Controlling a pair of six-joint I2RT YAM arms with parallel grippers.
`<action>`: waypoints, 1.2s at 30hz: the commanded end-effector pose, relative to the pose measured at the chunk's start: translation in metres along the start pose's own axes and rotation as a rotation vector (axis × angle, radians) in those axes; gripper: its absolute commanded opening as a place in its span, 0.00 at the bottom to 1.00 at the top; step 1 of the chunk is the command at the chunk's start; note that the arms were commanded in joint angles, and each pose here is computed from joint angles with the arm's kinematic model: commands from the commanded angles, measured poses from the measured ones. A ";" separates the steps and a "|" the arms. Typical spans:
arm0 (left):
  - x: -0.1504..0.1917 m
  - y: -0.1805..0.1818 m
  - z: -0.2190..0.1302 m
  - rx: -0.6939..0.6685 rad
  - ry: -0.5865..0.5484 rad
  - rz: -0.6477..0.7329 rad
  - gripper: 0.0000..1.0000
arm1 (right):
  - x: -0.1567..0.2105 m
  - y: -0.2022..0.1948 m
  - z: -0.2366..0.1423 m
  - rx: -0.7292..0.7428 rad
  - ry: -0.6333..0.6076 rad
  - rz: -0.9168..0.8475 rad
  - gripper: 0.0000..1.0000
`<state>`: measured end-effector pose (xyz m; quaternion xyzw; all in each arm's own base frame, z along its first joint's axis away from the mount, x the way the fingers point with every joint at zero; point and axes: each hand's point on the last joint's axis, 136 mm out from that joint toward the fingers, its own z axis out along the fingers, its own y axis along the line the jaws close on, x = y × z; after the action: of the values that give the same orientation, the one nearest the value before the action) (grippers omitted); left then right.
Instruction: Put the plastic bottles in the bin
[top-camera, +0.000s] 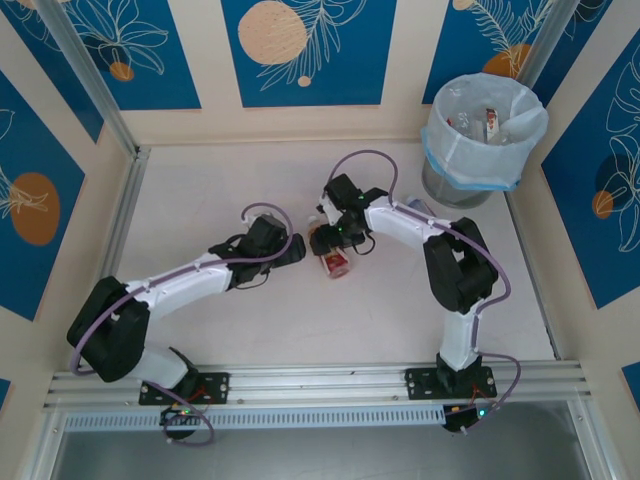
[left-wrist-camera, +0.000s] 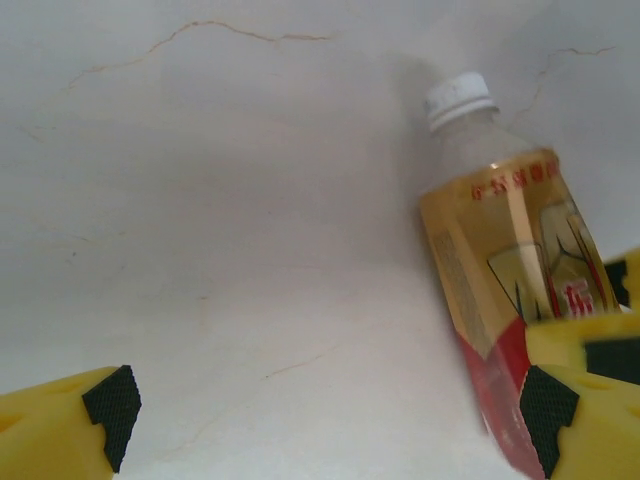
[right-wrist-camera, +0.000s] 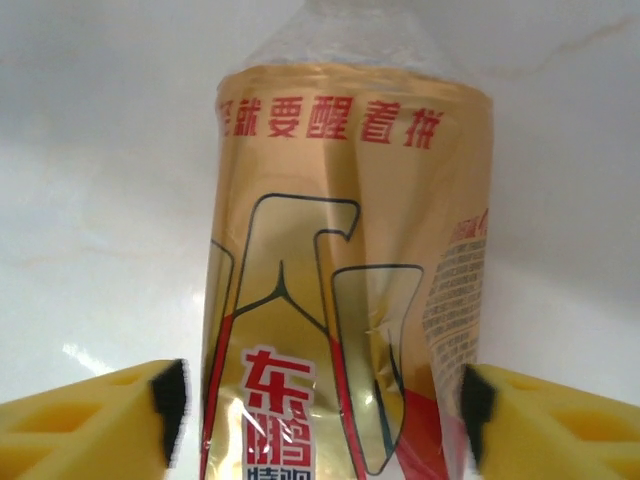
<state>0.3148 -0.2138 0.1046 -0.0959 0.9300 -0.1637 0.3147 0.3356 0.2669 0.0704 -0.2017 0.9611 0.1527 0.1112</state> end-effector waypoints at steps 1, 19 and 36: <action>-0.004 0.015 -0.003 -0.040 -0.027 -0.045 0.99 | 0.002 -0.007 -0.010 0.041 -0.008 0.097 0.88; -0.002 -0.021 -0.004 0.169 -0.020 0.048 0.99 | 0.012 -0.002 0.037 0.026 0.138 0.122 0.87; -0.010 -0.015 -0.024 0.187 -0.105 0.101 0.99 | -0.009 -0.007 -0.027 0.071 -0.106 0.098 0.51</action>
<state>0.3073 -0.2266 0.1305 -0.0295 0.9011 -0.2373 0.3618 0.3335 0.2575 0.0685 -0.1475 0.9744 0.1270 0.1125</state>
